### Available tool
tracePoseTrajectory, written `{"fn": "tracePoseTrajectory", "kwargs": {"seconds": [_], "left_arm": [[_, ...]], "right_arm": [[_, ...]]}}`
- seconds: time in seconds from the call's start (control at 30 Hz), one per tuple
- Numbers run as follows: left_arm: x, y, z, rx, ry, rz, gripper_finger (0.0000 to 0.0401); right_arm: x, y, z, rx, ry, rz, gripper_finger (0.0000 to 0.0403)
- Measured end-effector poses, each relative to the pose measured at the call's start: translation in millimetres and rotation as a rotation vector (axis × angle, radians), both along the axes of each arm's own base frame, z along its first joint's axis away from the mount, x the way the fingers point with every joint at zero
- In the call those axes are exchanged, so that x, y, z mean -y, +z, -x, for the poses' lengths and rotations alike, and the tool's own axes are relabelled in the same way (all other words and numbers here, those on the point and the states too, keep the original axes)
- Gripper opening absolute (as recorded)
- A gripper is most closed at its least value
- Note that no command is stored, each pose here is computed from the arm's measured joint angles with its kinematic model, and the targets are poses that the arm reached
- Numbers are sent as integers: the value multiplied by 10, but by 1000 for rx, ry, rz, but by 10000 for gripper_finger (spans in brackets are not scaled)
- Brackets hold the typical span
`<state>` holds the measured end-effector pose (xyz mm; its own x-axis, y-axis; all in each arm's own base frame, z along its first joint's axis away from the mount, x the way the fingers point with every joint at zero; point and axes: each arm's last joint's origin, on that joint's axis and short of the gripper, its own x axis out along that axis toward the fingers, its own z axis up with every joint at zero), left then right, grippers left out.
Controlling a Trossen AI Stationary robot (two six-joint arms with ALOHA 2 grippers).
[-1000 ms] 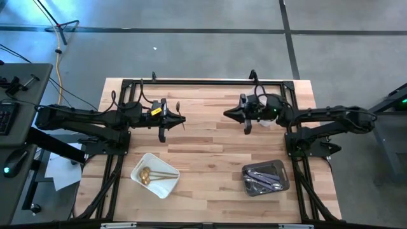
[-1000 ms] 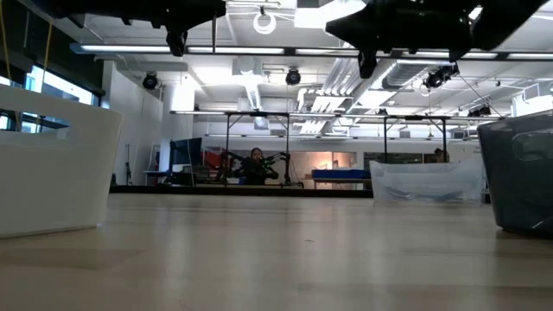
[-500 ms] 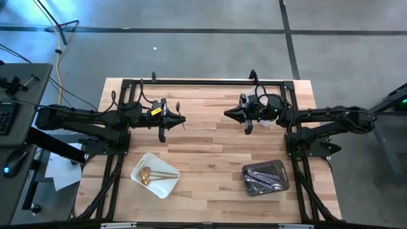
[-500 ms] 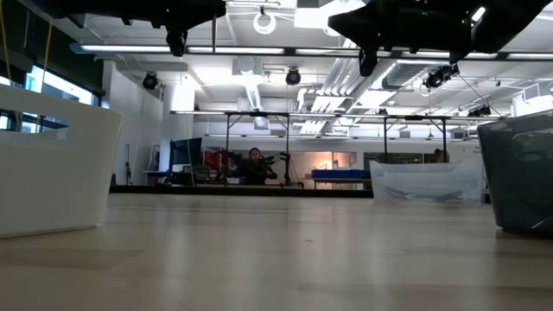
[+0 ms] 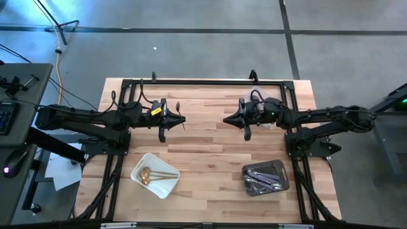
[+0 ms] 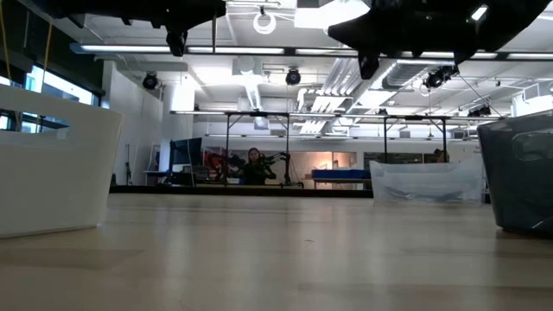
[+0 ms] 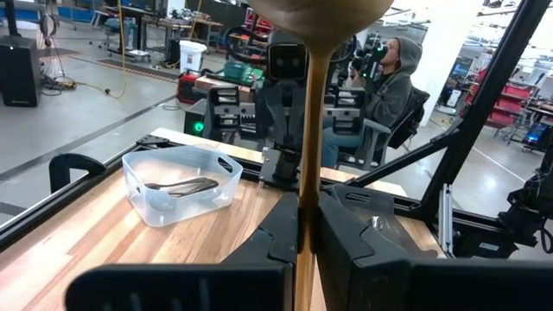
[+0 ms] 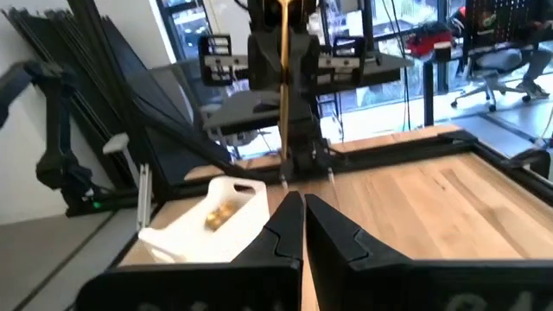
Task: Sort silverware by color (type)
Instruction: Put the gold spoon into the white bin
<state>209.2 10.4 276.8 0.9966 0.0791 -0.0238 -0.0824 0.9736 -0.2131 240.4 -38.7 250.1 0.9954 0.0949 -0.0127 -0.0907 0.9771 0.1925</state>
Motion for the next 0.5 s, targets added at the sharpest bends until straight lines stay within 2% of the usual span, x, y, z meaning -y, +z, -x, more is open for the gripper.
{"fn": "tracePoseTrajectory", "kwargs": {"seconds": [0.5], "left_arm": [[0, -1, 0, -1, 0, 0, 8]], "right_arm": [[0, -18, 1, -19, 0, 4, 0]]}}
